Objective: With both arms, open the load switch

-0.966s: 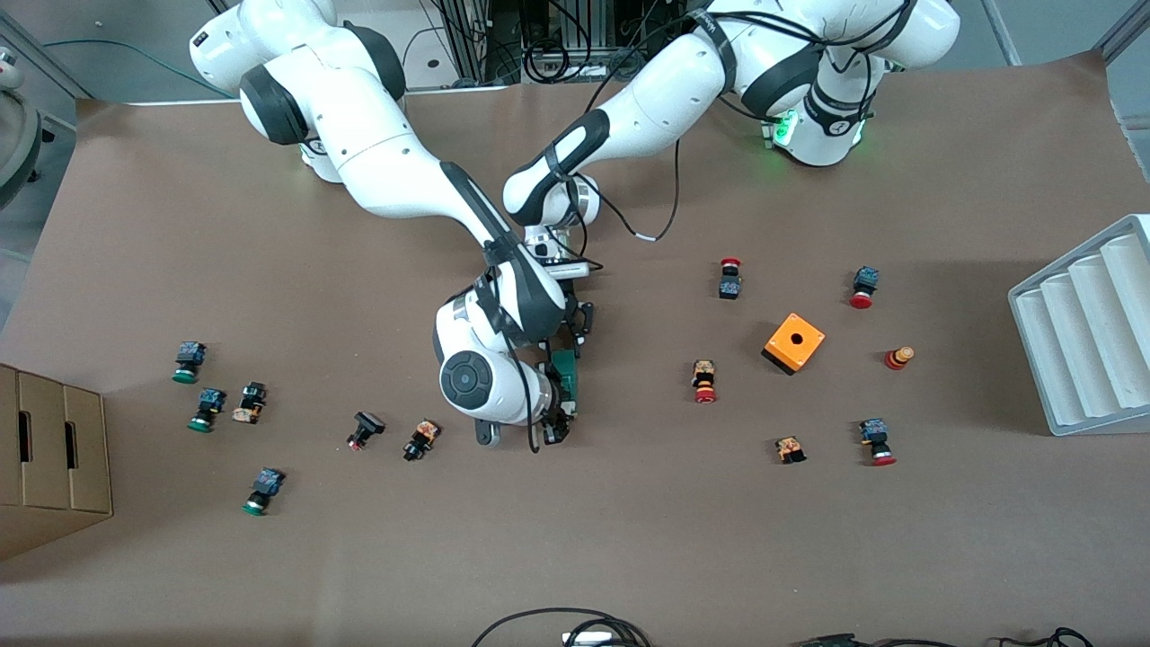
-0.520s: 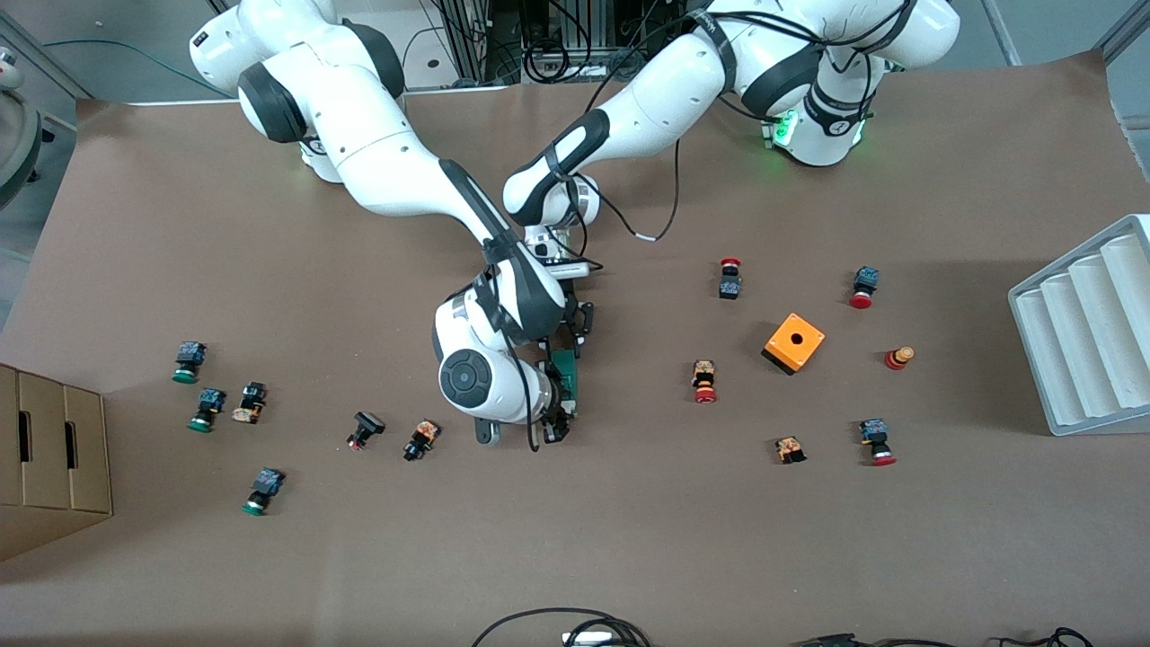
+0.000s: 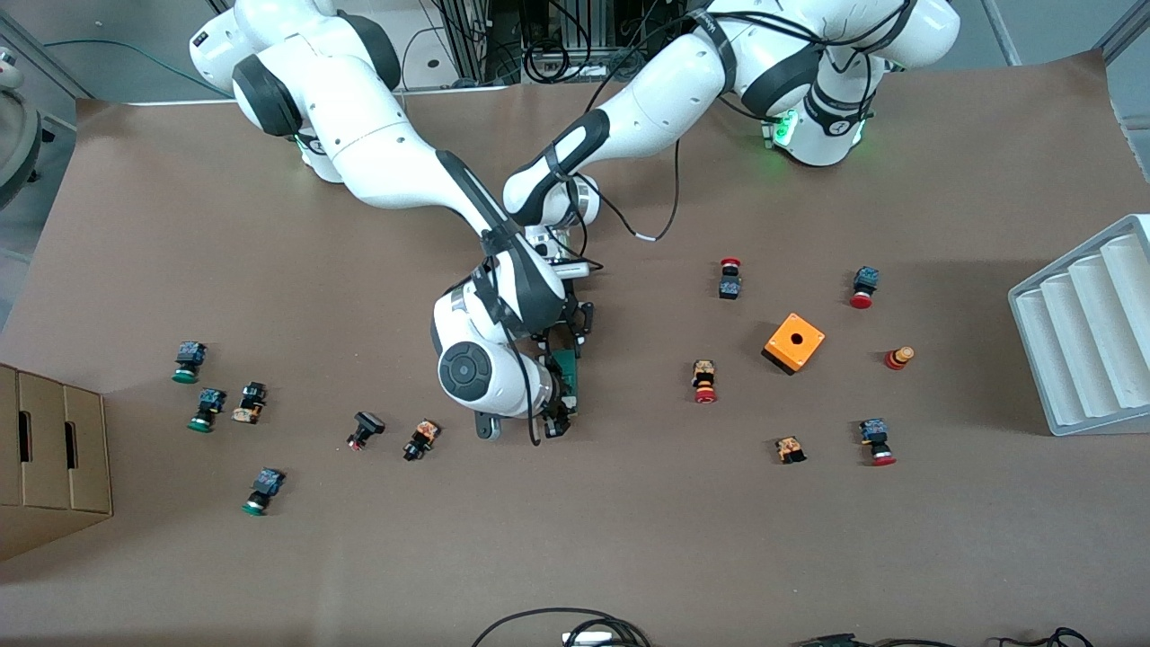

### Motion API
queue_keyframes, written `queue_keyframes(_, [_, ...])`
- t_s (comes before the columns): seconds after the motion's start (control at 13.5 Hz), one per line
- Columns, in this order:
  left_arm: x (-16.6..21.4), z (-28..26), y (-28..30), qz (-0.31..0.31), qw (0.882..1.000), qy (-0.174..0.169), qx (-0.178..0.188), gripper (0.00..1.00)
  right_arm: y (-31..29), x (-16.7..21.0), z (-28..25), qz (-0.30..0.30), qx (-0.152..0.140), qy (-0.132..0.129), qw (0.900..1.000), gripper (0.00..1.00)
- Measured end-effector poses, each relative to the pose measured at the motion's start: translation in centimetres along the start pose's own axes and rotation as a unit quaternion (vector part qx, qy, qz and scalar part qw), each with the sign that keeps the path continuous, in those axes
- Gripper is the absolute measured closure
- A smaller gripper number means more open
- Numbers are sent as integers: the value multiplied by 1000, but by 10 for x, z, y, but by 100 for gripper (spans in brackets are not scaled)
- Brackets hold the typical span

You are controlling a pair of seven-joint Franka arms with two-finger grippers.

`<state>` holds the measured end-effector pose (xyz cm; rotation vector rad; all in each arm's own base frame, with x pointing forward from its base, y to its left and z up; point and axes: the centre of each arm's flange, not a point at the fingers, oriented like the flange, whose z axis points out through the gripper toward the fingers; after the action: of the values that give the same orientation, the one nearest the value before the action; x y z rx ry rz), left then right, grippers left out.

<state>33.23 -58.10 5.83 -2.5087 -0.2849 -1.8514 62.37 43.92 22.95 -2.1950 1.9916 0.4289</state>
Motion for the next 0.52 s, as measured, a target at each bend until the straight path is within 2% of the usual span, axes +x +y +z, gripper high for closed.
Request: queue_keyframes(0.52, [0, 0, 0, 0, 1000, 0, 0, 44, 4, -1, -1, -4, 0, 1, 1000, 59])
